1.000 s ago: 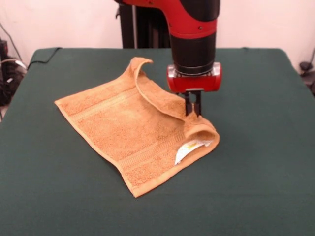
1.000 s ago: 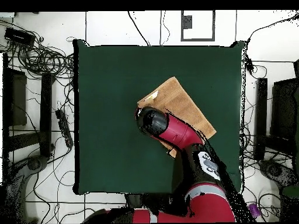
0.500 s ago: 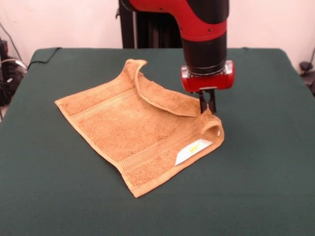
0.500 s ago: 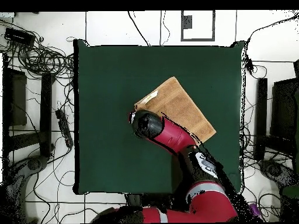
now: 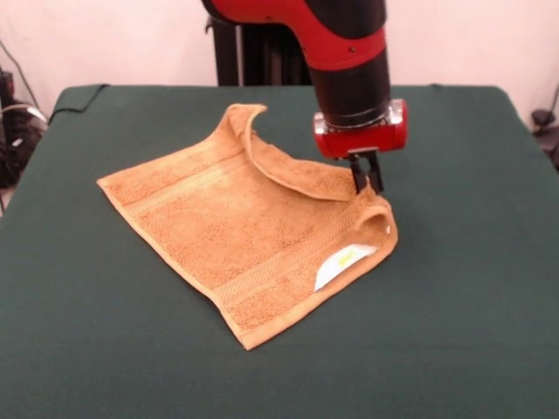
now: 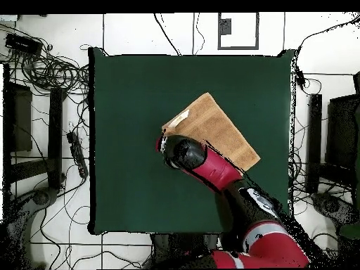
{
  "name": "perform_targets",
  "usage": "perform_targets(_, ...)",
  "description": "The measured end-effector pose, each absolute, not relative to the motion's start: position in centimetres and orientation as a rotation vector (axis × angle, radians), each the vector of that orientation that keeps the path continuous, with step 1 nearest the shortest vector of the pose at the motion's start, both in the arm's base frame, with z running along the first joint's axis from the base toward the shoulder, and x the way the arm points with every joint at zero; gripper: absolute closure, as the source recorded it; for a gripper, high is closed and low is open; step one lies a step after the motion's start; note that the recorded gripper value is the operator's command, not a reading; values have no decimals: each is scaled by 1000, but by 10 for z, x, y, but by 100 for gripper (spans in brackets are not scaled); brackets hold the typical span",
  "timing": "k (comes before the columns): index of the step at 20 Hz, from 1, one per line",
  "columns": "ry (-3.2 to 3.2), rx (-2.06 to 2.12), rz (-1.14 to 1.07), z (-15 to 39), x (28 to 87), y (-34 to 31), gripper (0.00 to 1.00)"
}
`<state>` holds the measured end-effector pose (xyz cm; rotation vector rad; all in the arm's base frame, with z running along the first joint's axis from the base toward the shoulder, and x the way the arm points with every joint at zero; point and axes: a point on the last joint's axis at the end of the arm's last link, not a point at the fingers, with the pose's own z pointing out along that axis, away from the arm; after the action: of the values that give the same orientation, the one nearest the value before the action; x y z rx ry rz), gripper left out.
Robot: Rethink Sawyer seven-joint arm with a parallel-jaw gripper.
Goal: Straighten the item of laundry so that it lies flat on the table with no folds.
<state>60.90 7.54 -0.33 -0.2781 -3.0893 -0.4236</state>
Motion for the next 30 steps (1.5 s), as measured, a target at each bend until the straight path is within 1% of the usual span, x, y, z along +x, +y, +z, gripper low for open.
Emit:
perform_targets(7, -3066, -365, -498, 5, 606, 51, 100)
perform_targets(13, -3057, -408, -518, 6, 605, 36, 100)
perform_targets(14, -3057, -411, -518, 6, 605, 34, 0)
perform_targets(30, -3053, -406, -519, 5, 603, 36, 0)
